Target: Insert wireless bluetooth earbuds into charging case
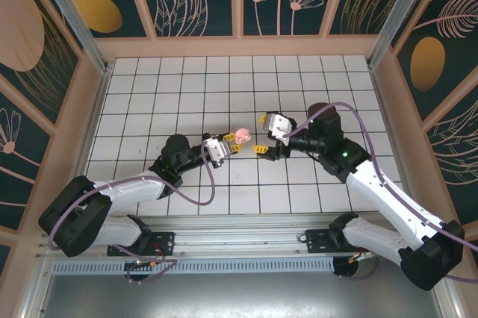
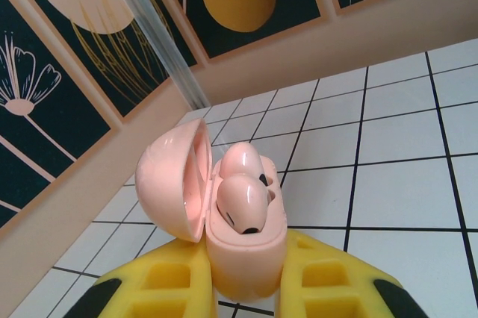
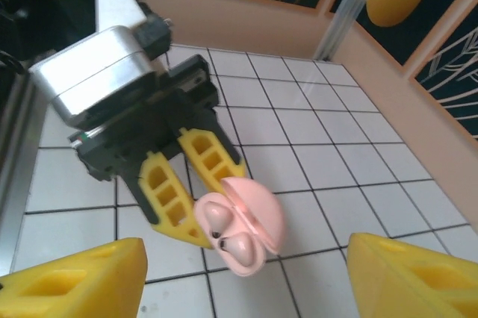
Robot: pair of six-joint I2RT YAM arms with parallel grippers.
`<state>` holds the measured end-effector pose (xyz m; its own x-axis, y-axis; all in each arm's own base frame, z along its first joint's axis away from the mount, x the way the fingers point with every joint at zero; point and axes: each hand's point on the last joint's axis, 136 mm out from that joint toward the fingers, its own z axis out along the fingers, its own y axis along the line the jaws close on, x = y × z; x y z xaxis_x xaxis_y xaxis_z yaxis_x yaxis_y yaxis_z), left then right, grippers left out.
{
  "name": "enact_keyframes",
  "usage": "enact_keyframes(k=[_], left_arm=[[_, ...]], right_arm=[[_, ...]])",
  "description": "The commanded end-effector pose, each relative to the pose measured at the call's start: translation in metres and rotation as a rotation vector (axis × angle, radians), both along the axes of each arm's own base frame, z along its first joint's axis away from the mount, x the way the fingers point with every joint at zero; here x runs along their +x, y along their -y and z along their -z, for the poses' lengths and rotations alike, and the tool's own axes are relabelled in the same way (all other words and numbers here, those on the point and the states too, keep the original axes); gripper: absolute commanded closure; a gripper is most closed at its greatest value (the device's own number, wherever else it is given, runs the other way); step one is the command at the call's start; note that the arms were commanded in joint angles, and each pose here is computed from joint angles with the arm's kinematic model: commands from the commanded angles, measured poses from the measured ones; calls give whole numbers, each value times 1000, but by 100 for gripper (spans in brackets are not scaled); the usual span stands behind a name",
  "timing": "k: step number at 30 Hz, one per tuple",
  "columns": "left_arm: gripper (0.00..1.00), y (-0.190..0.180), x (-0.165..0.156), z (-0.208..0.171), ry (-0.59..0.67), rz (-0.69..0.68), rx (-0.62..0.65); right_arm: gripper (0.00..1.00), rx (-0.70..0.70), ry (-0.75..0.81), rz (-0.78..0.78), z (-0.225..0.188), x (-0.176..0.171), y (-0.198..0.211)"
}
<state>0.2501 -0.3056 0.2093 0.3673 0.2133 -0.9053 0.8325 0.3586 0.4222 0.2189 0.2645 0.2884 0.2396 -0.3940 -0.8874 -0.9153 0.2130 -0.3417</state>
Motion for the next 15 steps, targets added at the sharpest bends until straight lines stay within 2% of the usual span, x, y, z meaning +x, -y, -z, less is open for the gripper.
enact_keyframes(k=[1,6,15], left_arm=[[87,5,-2,-10,16,29,-14],[87,6,-2,-9,13,33,-8],[87,6,-2,-11,19,35,-9]], right_arm=[[25,-147,24,13,16,9,8],[22,-261,36,-17,27,21,6],[19,-321,60,-97,43,32,-10]])
